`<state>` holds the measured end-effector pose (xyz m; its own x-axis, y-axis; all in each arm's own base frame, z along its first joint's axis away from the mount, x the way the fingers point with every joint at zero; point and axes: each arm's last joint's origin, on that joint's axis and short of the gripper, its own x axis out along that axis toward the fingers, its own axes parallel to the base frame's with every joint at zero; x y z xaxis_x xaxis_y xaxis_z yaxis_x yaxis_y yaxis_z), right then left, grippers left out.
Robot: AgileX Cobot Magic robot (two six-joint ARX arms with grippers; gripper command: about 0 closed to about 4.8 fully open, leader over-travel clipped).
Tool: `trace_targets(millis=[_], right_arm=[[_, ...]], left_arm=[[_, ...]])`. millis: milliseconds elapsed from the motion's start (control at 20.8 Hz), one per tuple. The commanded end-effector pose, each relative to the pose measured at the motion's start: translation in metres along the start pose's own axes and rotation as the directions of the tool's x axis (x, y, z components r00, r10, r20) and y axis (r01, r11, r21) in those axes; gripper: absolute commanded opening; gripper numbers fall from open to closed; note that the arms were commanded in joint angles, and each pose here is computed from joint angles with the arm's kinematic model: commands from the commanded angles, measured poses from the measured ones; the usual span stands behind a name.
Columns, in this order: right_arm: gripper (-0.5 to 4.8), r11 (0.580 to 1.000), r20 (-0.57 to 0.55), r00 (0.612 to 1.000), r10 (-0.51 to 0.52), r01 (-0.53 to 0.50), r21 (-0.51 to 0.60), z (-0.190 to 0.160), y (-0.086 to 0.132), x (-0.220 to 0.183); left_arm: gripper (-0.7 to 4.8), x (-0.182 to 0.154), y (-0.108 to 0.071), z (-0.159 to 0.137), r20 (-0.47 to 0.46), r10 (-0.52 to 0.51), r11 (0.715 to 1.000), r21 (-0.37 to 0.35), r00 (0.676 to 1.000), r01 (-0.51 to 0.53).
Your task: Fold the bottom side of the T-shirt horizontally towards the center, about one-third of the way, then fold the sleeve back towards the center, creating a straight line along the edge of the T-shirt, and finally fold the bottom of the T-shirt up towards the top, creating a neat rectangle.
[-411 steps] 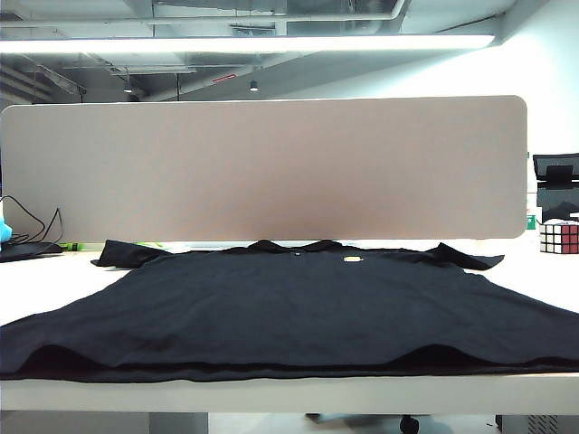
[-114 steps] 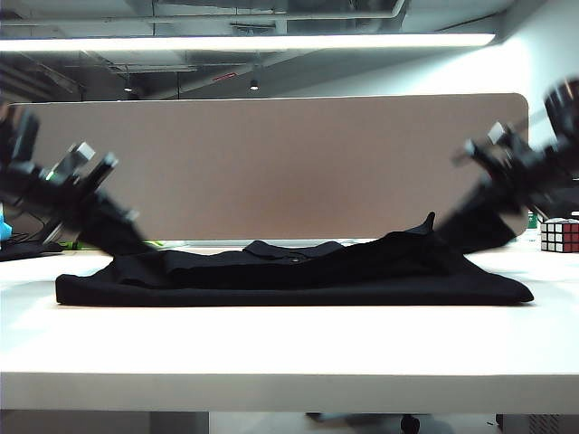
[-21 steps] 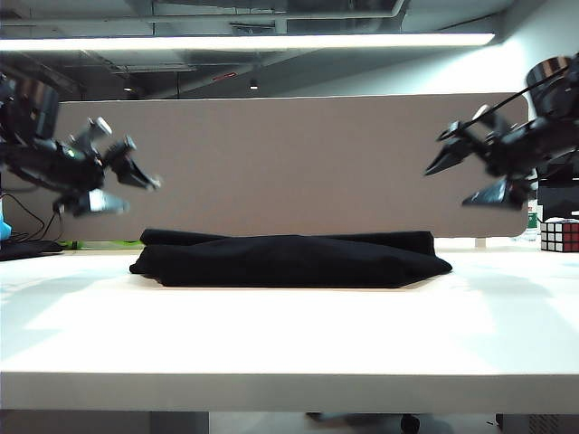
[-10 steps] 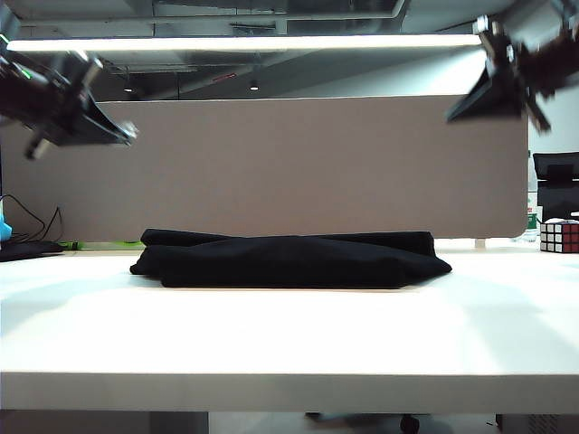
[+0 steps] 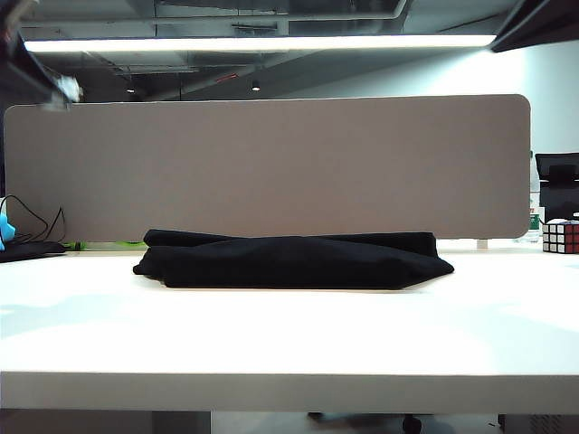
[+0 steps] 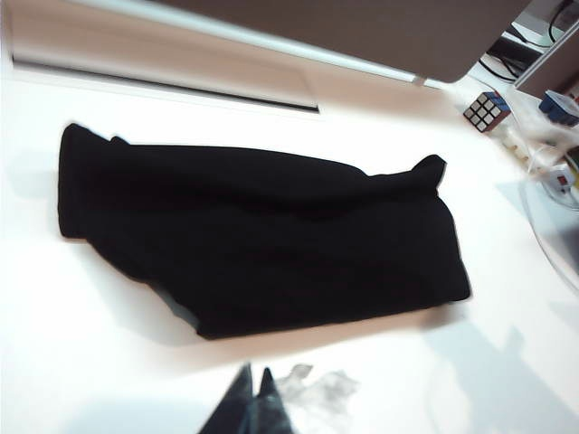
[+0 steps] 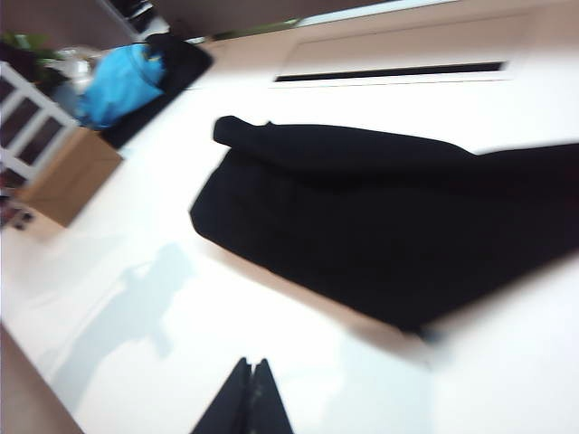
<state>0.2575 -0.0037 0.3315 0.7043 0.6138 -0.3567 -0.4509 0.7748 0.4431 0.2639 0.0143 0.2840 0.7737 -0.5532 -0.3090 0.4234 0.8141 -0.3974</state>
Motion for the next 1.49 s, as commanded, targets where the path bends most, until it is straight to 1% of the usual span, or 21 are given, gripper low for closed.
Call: trace_targets(millis=[48,96,144,192,288,385,433,481,577,625,673,721,817,865,913,1057,1154,1202,1394,1442,1490], right_arm=[[-0.09,0.993,0.065,0.993,-0.101,0.104,-0.047,-0.03,0.012,-0.019],[-0.09,0.988,0.096,0.986,-0.133,0.139,-0.064,-0.041,0.015,-0.024],[-0.09,0.977,0.153,0.972,-0.18,0.194,-0.084,-0.061,0.018,-0.032],[-0.09,0.972,0.186,0.963,-0.197,0.217,-0.092,-0.073,0.019,-0.037],[-0.09,0.963,0.289,0.928,-0.236,0.264,-0.061,-0.114,0.018,-0.044],[-0.09,0.953,0.332,0.902,-0.278,0.301,-0.02,-0.133,0.015,-0.046],[-0.09,0.948,0.366,0.885,-0.287,0.316,-0.023,-0.147,0.013,-0.045],[-0.09,0.943,0.383,0.875,-0.295,0.332,-0.031,-0.155,0.012,-0.044],[-0.09,0.918,0.421,0.839,-0.345,0.395,-0.036,-0.177,0.011,-0.038],[-0.09,0.913,0.423,0.834,-0.354,0.406,-0.036,-0.182,0.011,-0.036],[-0.09,0.909,0.424,0.843,-0.332,0.406,-0.096,-0.194,0.01,-0.029],[-0.09,0.907,0.42,0.859,-0.292,0.388,-0.165,-0.204,0.01,-0.023],[-0.09,0.905,0.41,0.878,-0.246,0.36,-0.226,-0.219,0.01,-0.017],[-0.09,0.906,0.409,0.881,-0.239,0.354,-0.232,-0.222,0.01,-0.016],[-0.09,0.907,0.401,0.884,-0.241,0.352,-0.232,-0.223,0.009,-0.015],[-0.09,0.899,0.417,0.882,-0.219,0.349,-0.266,-0.222,0.011,-0.017],[-0.09,0.895,0.446,0.871,-0.205,0.351,-0.274,-0.22,0.013,-0.02],[-0.09,0.884,0.455,0.867,-0.203,0.362,-0.295,-0.221,0.014,-0.022],[-0.09,0.862,0.471,0.848,-0.244,0.412,-0.295,-0.225,0.014,-0.03],[-0.09,0.857,0.487,0.835,-0.258,0.43,-0.284,-0.224,0.014,-0.033],[-0.09,0.847,0.519,0.809,-0.275,0.46,-0.268,-0.223,0.014,-0.037]], left_arm=[[-0.06,-0.026,-0.017,-0.025,0.053,0.084,0.994,0.067,0.995,-0.088],[-0.06,-0.034,-0.022,-0.034,0.072,0.104,0.991,0.076,0.992,-0.109],[-0.06,-0.045,-0.031,-0.051,0.107,0.134,0.985,0.094,0.985,-0.144],[-0.06,-0.051,-0.035,-0.062,0.13,0.154,0.98,0.105,0.98,-0.168],[-0.06,-0.064,-0.043,-0.097,0.196,0.227,0.96,0.122,0.954,-0.253],[-0.06,-0.067,-0.045,-0.117,0.224,0.286,0.944,0.1,0.932,-0.314],[-0.06,-0.067,-0.046,-0.134,0.234,0.311,0.938,0.079,0.921,-0.337],[-0.06,-0.067,-0.047,-0.141,0.24,0.307,0.939,0.082,0.921,-0.335],[-0.06,-0.064,-0.049,-0.164,0.307,0.236,0.95,0.128,0.922,-0.286],[-0.06,-0.063,-0.049,-0.17,0.33,0.213,0.953,0.14,0.92,-0.27],[-0.06,-0.06,-0.047,-0.181,0.359,0.182,0.952,0.167,0.915,-0.255],[-0.06,-0.059,-0.045,-0.185,0.34,0.224,0.932,0.198,0.913,-0.302],[-0.06,-0.059,-0.046,-0.184,0.342,0.214,0.919,0.246,0.915,-0.307],[-0.06,-0.059,-0.047,-0.183,0.35,0.186,0.92,0.266,0.918,-0.288],[-0.06,-0.06,-0.05,-0.179,0.377,0.129,0.924,0.291,0.917,-0.249],[-0.06,-0.062,-0.052,-0.175,0.418,0.09,0.922,0.308,0.904,-0.235],[-0.06,-0.063,-0.053,-0.176,0.408,0.084,0.911,0.338,0.909,-0.236],[-0.06,-0.064,-0.053,-0.177,0.41,0.088,0.904,0.35,0.908,-0.246],[-0.06,-0.071,-0.055,-0.177,0.456,0.101,0.894,0.348,0.884,-0.282],[-0.06,-0.072,-0.055,-0.178,0.458,0.113,0.893,0.342,0.882,-0.292],[-0.06,-0.074,-0.054,-0.18,0.455,0.145,0.891,0.326,0.878,-0.316]])
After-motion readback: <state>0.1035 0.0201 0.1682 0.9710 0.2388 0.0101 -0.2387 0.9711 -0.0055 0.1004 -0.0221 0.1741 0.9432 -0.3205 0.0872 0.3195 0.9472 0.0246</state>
